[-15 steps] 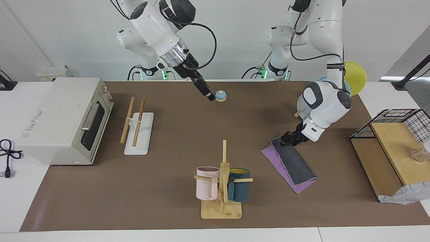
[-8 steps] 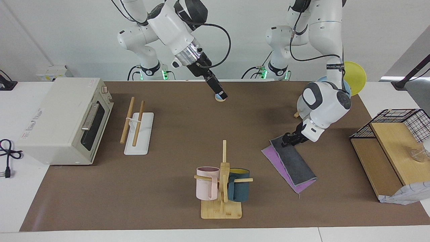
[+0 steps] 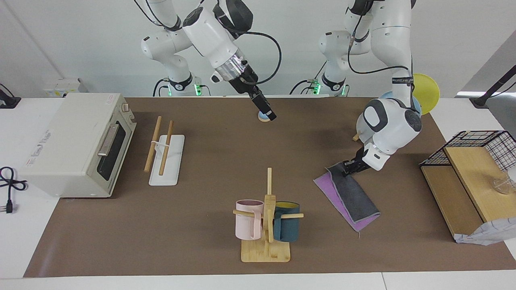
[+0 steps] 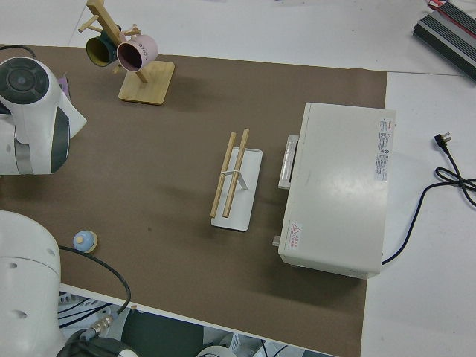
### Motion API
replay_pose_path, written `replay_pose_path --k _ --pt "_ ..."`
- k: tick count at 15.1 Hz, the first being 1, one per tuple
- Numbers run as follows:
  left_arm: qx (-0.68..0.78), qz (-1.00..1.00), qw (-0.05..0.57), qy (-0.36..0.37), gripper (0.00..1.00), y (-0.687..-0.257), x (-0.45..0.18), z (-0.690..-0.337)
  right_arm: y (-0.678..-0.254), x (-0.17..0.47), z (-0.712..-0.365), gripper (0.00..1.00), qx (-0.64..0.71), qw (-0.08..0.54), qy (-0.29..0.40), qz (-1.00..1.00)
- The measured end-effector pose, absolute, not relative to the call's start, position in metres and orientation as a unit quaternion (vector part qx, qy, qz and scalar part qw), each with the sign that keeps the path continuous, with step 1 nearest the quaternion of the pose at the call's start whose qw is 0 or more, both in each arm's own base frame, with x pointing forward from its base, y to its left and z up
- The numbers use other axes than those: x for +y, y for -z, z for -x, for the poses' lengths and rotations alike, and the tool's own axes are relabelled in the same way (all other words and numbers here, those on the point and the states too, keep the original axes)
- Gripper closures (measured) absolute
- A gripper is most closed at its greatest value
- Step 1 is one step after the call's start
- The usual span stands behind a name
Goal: Fold towel and hang on rack
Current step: 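Carry the towel toward the right gripper with the left gripper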
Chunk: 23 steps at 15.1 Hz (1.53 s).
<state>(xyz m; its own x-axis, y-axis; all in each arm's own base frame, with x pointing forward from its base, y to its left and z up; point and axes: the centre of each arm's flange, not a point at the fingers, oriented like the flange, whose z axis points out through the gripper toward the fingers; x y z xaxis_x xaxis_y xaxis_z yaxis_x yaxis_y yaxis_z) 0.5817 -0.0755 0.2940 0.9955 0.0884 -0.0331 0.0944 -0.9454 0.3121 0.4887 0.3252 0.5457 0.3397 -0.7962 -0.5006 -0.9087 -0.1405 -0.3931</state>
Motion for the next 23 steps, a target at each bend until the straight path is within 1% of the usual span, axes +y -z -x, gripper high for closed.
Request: replay_pose_path --k 2,5,6,10,14,19,23 --pt "0.046 -0.985 0.166 0.015 0.98 -0.307 -0.075 -0.589 -0.545 0.325 -0.488 0.03 0.568 0.325 -0.087 0.751" --pt "0.074 -0.98 0.179 0.036 0.98 -0.343 -0.081 -0.6 -0.543 0.324 -0.488 0.03 0.568 0.319 -0.092 0.753" --pt "0.094 -0.978 0.182 0.048 0.98 -0.356 -0.084 -0.601 -0.543 0.324 -0.488 0.0 0.568 0.319 -0.092 0.753" --pt "0.198 -0.96 0.173 0.097 0.98 -0.411 -0.1 -0.602 -0.543 0.325 -0.488 0.0 0.569 0.319 -0.092 0.752" --pt "0.283 -0.936 0.163 0.13 0.98 -0.465 -0.122 -0.599 -0.539 0.33 -0.491 0.0 0.621 0.329 -0.099 0.705" --pt "0.391 -0.897 0.149 0.144 0.98 -0.512 -0.164 -0.578 -0.525 0.348 -0.499 0.0 0.69 0.367 -0.143 0.607" --pt "0.46 -0.863 0.133 0.159 0.98 -0.535 -0.201 -0.556 -0.527 0.348 -0.505 0.0 0.701 0.382 -0.147 0.584"
